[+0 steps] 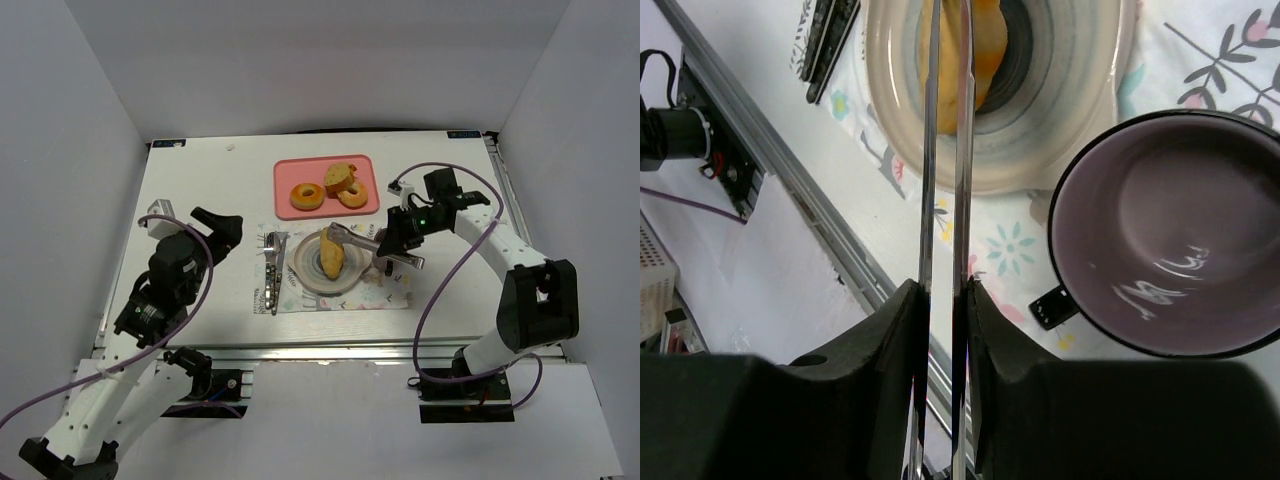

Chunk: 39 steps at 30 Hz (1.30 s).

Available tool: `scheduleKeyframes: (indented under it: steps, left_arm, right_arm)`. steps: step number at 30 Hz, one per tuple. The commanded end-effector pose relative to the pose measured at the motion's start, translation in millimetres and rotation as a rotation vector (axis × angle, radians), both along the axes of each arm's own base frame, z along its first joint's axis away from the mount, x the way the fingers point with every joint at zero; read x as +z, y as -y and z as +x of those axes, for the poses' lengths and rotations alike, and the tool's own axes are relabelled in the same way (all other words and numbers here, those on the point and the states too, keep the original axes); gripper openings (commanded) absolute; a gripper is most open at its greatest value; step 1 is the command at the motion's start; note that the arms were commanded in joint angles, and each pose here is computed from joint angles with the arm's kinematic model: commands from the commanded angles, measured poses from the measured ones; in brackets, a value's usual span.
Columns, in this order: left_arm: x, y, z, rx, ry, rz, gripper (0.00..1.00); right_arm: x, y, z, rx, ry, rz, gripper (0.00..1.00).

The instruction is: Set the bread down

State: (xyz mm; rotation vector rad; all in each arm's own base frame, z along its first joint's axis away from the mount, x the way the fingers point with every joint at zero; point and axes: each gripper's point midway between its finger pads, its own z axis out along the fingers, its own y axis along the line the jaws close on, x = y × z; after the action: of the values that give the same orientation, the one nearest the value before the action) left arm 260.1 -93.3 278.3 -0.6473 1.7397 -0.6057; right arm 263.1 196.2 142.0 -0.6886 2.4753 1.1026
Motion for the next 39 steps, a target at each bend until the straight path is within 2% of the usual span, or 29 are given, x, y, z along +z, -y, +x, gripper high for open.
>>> scheduleKeyframes:
  steps: [1, 2, 3, 9, 12, 23, 28, 31, 34, 39]
  left_arm:
    - [-2.2, -7.4, -5.5, 0.031, -0.006, -0.01, 0.91]
    - [-0.9, -8.4, -7.2, 0.034, -0.001, -0.017, 0.91]
    - [-2.8, -9.2, -7.7, 0.037, -0.004, -0.017, 0.91]
    - [-2.6, -7.3, -5.9, 0.033, -0.001, -0.022, 0.91]
    - [-3.2, -4.6, -1.9, 0.027, -0.004, -0.013, 0.91]
    - [-3.1, 1.9, 6.3, 0.008, -0.003, 0.003, 0.91]
    - [-3.3, 3.1, 6.8, 0.004, -0.005, 0.002, 0.91]
    - [-3.4, 3.3, 6.9, 0.002, -0.008, 0.006, 0.91]
    - [-3.0, 3.3, 7.0, 0.002, -0.005, 0.005, 0.91]
    - [-4.1, 5.5, 8.6, -0.006, -0.002, 0.002, 0.91]
  right_arm:
    - [8.7, -2.9, 12.9, 0.006, 0.041, 0.014, 0.01]
    - [7.5, -3.3, 13.3, 0.005, 0.035, 0.014, 0.03]
    - [7.2, -3.2, 13.2, 0.007, 0.033, 0.013, 0.13]
    - [10.3, -3.1, 9.8, 0.018, 0.034, 0.018, 0.5]
    - [22.6, -4.2, 12.9, 0.023, 0.078, 0.03, 0.56]
    - [80.0, -3.3, 31.1, 0.037, 0.269, 0.052, 0.52]
    - [89.1, 4.4, 38.5, 0.011, 0.287, 0.063, 0.47]
    - [95.9, 24.0, 54.9, -0.057, 0.313, 0.055, 0.46]
    - [97.9, 63.9, 82.0, -0.177, 0.363, -0.003, 0.45]
    - [62.9, 170.0, 121.0, -0.457, 0.443, -0.277, 0.44]
